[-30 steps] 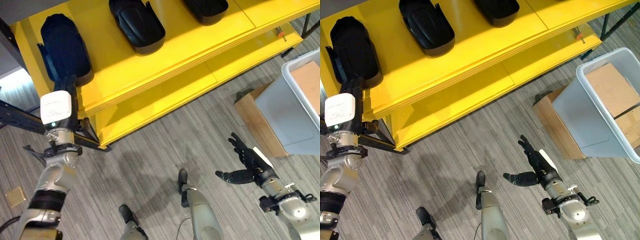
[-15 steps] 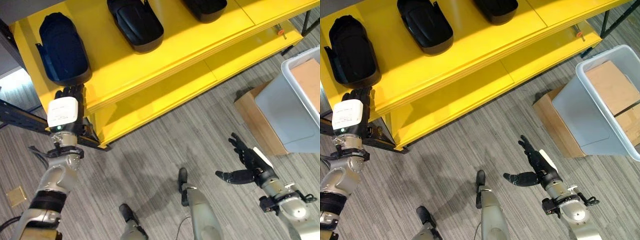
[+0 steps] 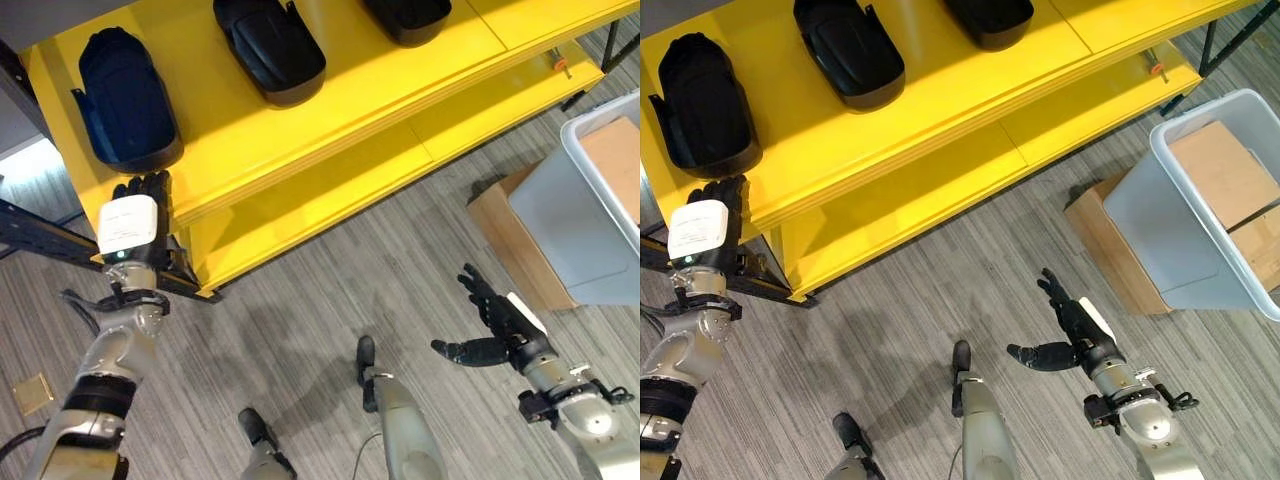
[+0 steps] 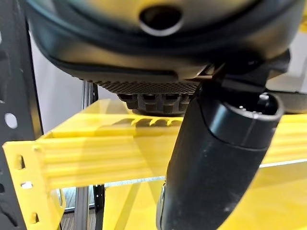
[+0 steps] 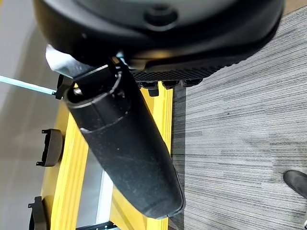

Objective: Move parts from the plastic box to the shelf.

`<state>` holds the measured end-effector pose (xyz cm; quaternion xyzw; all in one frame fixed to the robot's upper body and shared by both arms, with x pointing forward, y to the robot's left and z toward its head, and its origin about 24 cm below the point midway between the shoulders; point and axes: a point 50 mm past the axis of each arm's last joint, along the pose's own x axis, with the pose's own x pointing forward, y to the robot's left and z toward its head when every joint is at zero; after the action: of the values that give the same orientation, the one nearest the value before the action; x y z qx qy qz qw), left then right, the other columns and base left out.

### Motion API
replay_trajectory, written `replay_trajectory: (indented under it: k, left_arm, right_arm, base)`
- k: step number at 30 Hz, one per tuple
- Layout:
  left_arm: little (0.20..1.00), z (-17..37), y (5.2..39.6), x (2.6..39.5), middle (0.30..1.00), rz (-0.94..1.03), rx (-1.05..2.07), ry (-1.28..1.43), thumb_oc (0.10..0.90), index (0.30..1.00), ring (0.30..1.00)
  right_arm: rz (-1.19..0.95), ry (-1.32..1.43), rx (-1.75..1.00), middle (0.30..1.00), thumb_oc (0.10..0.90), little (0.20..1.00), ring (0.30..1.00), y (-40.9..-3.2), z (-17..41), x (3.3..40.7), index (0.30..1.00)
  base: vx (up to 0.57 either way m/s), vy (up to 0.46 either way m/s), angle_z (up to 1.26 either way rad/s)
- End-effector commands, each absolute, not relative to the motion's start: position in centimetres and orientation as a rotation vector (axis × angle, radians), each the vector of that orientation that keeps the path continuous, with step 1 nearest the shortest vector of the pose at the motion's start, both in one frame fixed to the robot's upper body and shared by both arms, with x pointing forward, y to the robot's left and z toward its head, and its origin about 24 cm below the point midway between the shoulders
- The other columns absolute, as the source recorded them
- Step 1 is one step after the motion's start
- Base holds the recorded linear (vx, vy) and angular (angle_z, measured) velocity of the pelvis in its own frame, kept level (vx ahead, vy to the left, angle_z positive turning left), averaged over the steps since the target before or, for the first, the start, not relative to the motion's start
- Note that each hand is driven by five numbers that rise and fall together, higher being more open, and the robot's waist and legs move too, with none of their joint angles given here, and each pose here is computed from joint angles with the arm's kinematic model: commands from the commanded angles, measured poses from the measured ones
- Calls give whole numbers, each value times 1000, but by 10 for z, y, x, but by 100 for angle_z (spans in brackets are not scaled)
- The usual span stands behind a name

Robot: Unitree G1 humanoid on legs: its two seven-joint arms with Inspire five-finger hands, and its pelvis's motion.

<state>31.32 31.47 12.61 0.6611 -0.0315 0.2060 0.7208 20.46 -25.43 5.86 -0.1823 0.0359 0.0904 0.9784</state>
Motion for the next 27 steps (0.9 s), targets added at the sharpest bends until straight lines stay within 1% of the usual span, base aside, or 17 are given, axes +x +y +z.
replay_trajectory:
  k: [1, 12, 24, 27]
  left_arm:
    - [1000, 175, 317, 321, 1000, 598, 1443, -226, 900, 1000, 1000]
    - [1000, 176, 296, 336, 1000, 560, 1361, -269, 900, 1000, 1000]
    - [1000, 190, 303, 339, 1000, 619, 1319, -281, 900, 1000, 1000]
    - [1000, 194, 300, 340, 1000, 611, 1320, -302, 900, 1000, 1000]
  right_arm:
    - [198, -151, -381, 1000, 900, 1000, 1000, -247, 97, 208, 1000]
    - [205, -152, -372, 1000, 900, 1000, 1000, -245, 97, 208, 1000]
    - [206, -132, -381, 1000, 900, 1000, 1000, -246, 93, 206, 1000]
    - [214, -130, -378, 1000, 900, 1000, 1000, -245, 93, 205, 1000]
  base:
    - [0, 0, 0]
    - [8, -1, -3]
    - [20, 3, -1]
    - [-78, -33, -3]
